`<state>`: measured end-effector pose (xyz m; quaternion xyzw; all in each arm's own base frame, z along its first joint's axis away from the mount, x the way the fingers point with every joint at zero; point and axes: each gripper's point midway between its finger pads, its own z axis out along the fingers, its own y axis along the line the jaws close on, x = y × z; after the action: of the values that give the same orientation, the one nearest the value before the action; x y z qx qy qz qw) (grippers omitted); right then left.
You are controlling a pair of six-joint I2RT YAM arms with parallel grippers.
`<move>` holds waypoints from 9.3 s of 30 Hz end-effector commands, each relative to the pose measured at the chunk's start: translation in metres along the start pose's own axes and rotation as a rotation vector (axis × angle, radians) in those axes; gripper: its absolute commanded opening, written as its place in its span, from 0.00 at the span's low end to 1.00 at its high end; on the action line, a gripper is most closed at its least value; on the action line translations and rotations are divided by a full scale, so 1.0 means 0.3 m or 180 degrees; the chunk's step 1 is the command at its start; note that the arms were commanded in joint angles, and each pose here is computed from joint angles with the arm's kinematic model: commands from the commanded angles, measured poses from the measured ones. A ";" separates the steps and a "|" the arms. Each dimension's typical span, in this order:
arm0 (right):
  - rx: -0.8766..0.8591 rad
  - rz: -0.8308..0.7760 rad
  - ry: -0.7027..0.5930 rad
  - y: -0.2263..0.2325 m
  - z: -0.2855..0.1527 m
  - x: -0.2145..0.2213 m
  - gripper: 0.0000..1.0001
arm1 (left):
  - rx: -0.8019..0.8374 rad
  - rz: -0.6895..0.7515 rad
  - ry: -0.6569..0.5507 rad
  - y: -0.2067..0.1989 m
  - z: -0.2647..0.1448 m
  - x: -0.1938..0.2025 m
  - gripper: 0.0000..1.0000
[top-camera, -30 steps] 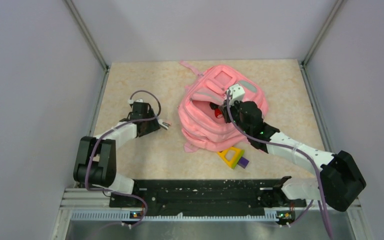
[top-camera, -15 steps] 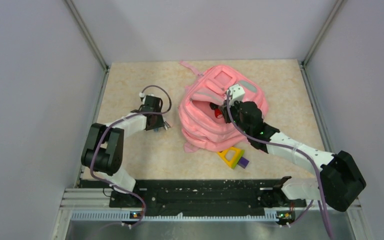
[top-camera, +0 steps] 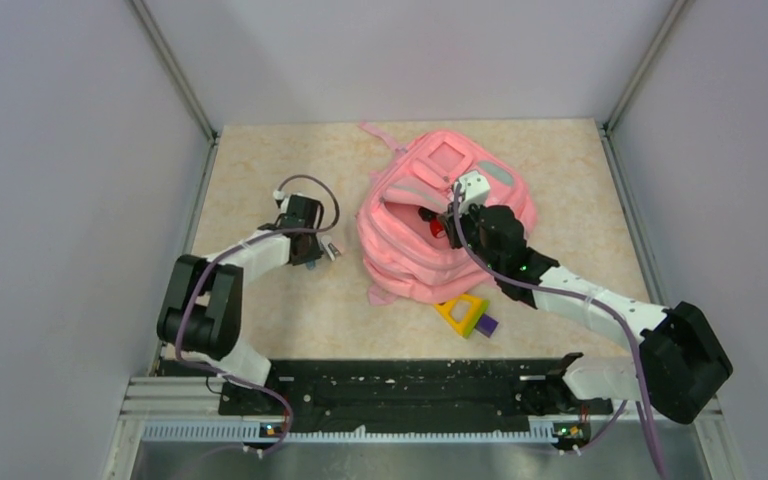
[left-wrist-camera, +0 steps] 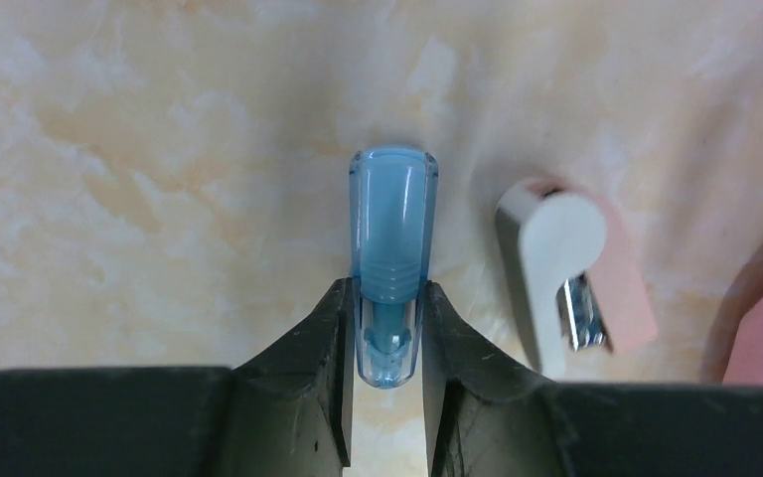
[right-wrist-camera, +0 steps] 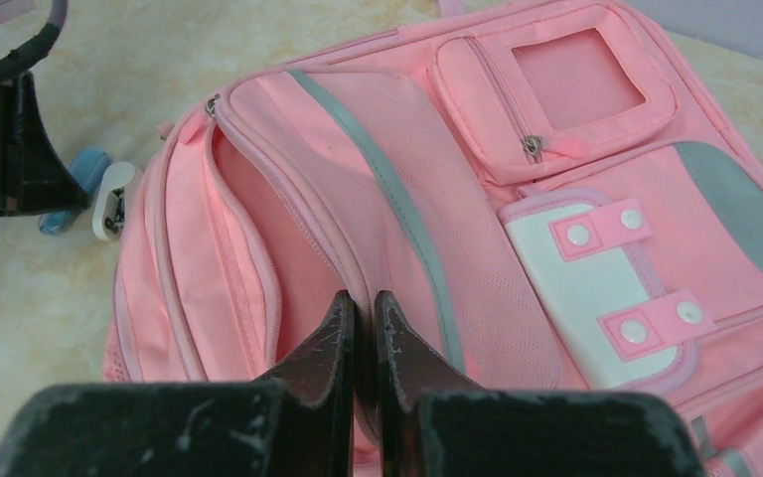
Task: Pack the student bag
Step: Pick up the stationery from the center of the board, then place the stationery in the student bag, then pick up the stationery from the center of the board, then place the stationery in the student bag, then zip the student bag at the center of the board.
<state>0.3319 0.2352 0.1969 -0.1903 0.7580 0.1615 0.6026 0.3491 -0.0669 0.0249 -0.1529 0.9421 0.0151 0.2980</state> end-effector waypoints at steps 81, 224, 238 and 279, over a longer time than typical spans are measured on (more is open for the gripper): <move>-0.0003 0.0232 -0.0348 -0.006 -0.054 -0.073 0.00 | 0.1603 -0.0310 -0.1953 -0.377 -0.478 -0.133 0.76; 0.0885 0.1642 0.0372 -0.362 -0.034 0.300 0.49 | 0.3185 0.1335 -0.1578 -0.686 -0.492 -0.242 0.82; 0.0721 0.1494 0.0440 -0.342 -0.021 0.300 0.35 | 0.2833 0.1641 -0.1519 -0.722 -0.345 -0.286 0.54; 0.0902 0.1679 0.0284 -0.339 -0.028 0.333 0.01 | 0.2020 0.1898 -0.0656 -0.659 -0.361 0.004 0.00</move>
<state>0.3470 0.1239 0.0845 0.0884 0.8433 0.1833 0.4975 0.3781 -0.2784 0.1370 0.2335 0.8325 -0.2269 0.4483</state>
